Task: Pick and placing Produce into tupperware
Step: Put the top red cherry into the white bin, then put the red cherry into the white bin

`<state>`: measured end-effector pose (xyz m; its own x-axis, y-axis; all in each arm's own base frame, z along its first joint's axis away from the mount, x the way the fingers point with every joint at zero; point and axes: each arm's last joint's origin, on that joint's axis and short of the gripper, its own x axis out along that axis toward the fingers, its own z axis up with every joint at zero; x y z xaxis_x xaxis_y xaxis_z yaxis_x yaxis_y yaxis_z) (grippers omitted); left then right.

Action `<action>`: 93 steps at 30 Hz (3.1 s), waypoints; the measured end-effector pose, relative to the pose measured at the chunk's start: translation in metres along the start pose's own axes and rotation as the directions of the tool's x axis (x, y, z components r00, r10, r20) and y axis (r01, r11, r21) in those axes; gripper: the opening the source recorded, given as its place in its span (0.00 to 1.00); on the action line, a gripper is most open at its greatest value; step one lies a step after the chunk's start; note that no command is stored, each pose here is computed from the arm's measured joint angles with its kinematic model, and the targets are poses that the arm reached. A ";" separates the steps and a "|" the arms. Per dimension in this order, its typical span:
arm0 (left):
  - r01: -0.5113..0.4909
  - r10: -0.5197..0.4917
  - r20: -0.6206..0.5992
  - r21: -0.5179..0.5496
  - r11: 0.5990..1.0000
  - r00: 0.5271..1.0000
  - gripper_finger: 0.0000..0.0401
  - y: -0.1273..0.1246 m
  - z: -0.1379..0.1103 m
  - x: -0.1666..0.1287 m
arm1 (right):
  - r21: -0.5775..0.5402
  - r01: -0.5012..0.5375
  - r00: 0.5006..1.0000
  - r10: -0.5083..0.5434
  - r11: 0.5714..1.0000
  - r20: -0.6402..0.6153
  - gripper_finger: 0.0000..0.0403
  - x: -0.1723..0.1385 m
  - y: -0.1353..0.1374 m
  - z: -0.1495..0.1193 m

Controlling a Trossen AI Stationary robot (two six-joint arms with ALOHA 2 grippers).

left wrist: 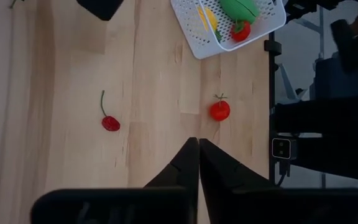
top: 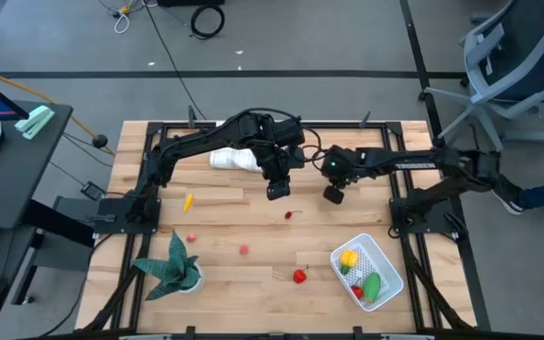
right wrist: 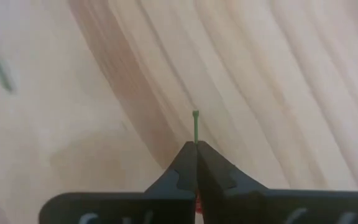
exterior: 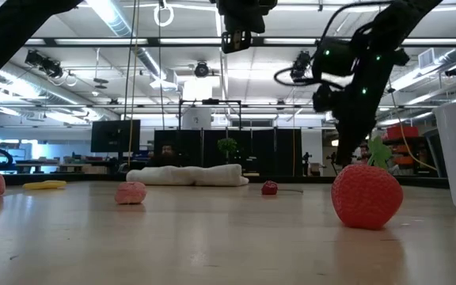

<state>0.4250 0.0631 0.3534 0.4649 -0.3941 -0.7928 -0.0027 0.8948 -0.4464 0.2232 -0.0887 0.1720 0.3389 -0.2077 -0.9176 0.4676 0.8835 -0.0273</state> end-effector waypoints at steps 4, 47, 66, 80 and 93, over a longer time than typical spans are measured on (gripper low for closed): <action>0.000 0.000 0.000 0.000 1.000 1.000 0.08 0.000 0.000 0.000 | 0.145 -0.069 0.995 0.057 0.987 0.088 0.00 -0.027 0.004 -0.002; 0.004 -0.044 0.230 0.172 0.985 0.972 0.06 -0.013 0.025 0.002 | 0.247 -0.223 0.889 0.301 0.943 -0.347 0.21 -0.083 0.185 -0.127; -0.210 0.202 0.075 0.122 0.970 0.977 0.28 0.013 -0.003 0.080 | 0.382 -0.491 0.862 0.499 0.783 0.087 0.33 -0.169 0.170 -0.059; -0.221 0.213 0.147 0.038 0.975 0.966 0.48 0.060 -0.046 0.160 | 0.251 -0.496 0.822 0.355 0.831 0.446 0.32 -0.214 0.153 -0.022; -0.331 0.311 0.175 0.097 0.939 0.934 0.42 0.070 -0.059 0.174 | 0.252 -0.485 0.828 0.347 0.837 0.441 0.32 -0.213 0.152 -0.021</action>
<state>0.4529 0.0453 0.1596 0.5886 -0.0531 -0.8067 -0.0707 0.9906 -0.1168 0.2049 0.0991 0.3545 0.8026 -0.0504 -0.5944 0.4329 0.7348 0.5222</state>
